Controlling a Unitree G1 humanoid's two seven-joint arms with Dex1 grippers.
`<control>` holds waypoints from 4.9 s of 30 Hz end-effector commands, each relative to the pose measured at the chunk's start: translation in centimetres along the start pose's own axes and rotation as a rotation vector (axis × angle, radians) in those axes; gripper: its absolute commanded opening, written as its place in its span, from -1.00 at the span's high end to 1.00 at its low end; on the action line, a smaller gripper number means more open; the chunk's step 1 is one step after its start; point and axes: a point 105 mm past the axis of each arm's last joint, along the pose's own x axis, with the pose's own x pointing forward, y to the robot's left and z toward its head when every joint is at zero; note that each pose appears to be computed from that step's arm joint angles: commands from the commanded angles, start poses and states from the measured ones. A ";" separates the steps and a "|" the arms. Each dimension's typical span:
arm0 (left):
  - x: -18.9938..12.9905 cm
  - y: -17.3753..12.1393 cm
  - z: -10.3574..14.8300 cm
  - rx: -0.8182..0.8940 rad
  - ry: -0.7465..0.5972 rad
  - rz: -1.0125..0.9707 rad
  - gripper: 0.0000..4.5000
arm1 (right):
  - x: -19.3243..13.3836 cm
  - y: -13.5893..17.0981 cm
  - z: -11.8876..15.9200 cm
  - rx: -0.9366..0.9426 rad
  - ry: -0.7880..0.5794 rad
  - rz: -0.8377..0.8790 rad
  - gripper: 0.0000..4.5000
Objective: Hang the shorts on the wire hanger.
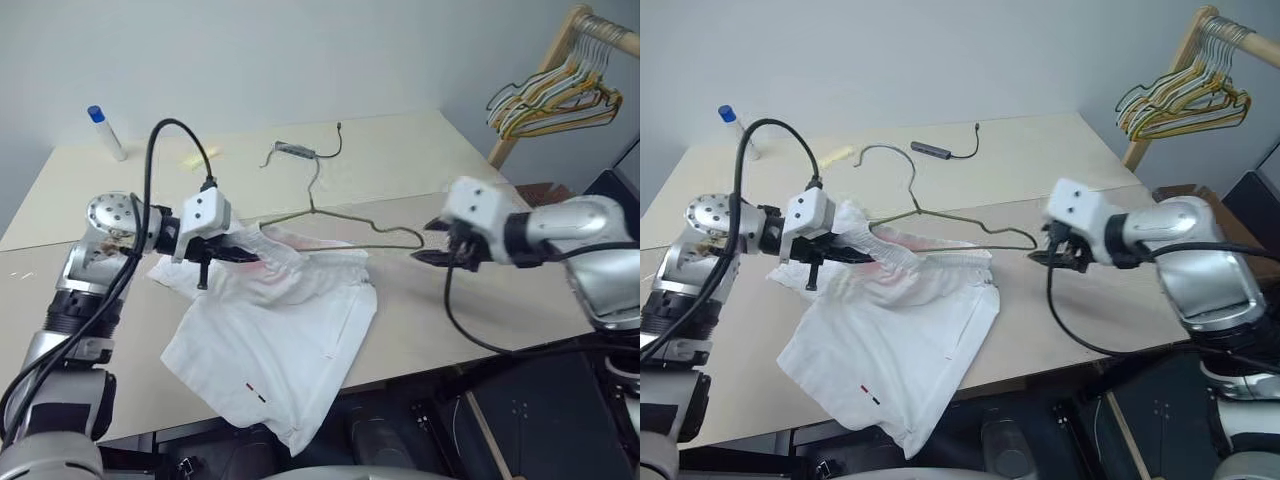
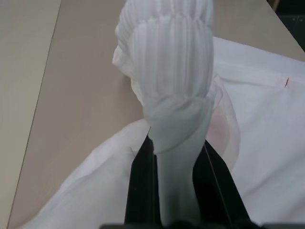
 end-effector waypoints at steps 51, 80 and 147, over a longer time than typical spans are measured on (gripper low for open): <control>-3.6 -1.5 -4.4 -0.144 0.126 0.156 1.00 | 6.2 3.7 -2.0 0.510 -0.303 -0.036 0.99; -3.0 -2.0 -4.4 -0.092 0.101 0.140 1.00 | 5.0 2.9 -3.3 0.479 -0.231 -0.023 0.99; -0.7 0.7 -3.3 -0.020 0.125 0.111 1.00 | -0.7 2.7 5.8 0.021 -0.427 0.189 -0.98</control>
